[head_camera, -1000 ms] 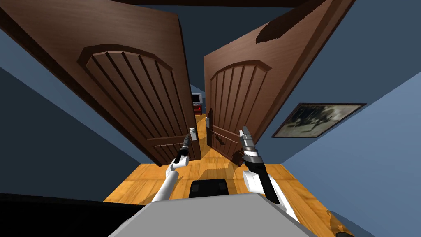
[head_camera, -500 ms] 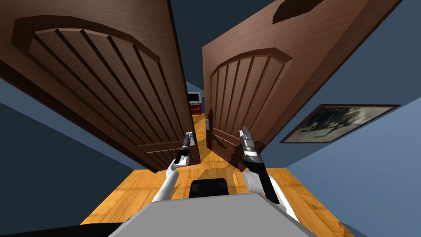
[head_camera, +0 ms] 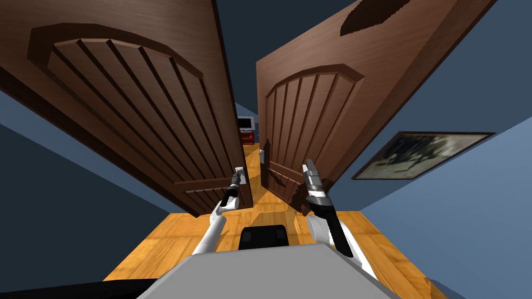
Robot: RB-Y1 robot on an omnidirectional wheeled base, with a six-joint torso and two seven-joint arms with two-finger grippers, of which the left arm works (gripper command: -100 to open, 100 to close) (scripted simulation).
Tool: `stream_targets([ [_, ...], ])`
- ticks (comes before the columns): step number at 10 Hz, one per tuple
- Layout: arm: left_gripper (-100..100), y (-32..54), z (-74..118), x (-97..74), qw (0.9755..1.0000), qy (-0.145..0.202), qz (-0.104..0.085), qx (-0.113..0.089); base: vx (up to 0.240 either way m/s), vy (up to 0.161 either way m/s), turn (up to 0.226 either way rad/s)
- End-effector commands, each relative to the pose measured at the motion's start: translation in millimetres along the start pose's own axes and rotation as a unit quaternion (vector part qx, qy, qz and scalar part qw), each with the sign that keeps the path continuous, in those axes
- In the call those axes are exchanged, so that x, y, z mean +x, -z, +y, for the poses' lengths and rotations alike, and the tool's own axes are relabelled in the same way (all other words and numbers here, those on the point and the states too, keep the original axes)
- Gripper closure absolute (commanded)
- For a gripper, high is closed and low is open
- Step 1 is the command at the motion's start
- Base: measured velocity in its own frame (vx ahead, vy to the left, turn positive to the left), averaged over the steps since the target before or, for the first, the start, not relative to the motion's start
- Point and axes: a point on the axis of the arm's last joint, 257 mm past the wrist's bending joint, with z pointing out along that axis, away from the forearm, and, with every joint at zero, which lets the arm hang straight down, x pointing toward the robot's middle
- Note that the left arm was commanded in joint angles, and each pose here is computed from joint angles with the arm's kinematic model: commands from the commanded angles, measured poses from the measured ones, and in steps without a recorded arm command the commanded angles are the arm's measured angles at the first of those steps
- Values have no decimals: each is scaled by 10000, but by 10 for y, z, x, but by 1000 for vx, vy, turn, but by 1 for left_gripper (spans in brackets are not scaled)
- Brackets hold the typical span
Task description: Push the door open
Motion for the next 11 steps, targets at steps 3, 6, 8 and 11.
stream_targets([
  [3,100,74,117,-144,9998,87,-125,-89,16,-4,-137],
  [6,100,249,354,-463,9984,273,-413,-259,50,-11,-214],
  [8,100,407,533,-720,9962,415,-658,-387,53,-3,-252],
  [11,100,544,670,-925,9938,522,-859,-482,47,-13,-147],
])
